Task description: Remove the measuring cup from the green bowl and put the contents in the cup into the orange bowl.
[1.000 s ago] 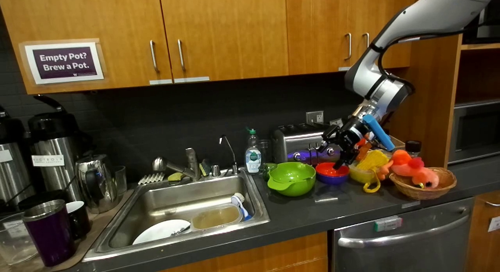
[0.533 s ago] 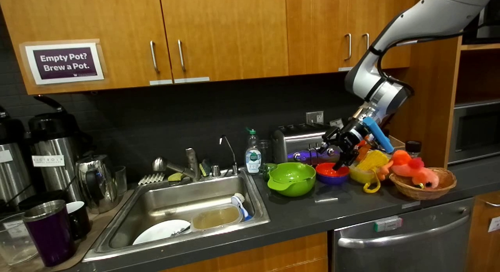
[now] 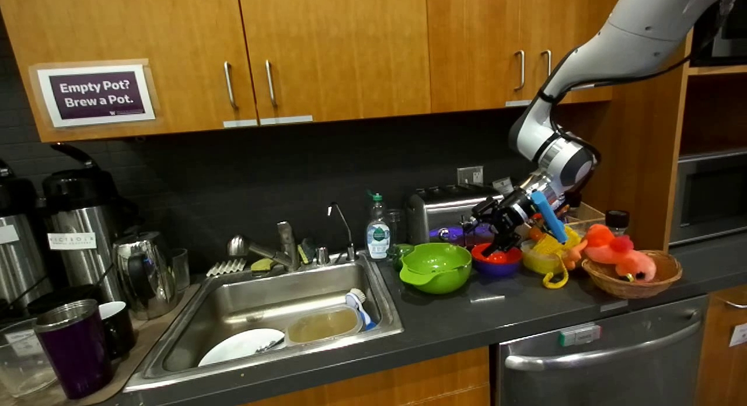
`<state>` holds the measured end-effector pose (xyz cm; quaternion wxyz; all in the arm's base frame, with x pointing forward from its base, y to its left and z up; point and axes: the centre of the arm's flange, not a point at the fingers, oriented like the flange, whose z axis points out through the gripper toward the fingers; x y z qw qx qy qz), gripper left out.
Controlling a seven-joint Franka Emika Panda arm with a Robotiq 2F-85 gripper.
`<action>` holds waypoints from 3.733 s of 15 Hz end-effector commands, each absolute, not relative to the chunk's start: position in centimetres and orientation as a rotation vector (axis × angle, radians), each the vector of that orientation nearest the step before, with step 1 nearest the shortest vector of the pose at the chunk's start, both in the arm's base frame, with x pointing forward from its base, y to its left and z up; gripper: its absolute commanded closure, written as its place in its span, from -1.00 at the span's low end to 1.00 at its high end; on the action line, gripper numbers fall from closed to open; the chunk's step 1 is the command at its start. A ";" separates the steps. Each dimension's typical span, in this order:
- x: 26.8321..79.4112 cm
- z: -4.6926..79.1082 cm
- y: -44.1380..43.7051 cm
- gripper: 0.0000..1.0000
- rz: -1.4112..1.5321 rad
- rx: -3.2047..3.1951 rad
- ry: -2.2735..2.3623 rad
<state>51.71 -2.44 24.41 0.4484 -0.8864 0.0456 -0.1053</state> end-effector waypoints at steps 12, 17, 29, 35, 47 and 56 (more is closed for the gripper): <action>54.1 25.1 -1.3 -1.00 -0.100 -2.150 0.052; 52.9 23.7 0.2 -1.00 -0.006 -2.107 0.056; 53.0 23.5 0.1 -1.00 -0.028 -2.108 0.050; 51.9 22.3 0.2 -1.00 -0.006 -2.117 0.053; 51.5 20.6 0.5 -1.00 -0.084 -2.081 0.034; 52.1 18.9 0.7 -1.00 -0.146 -2.045 0.021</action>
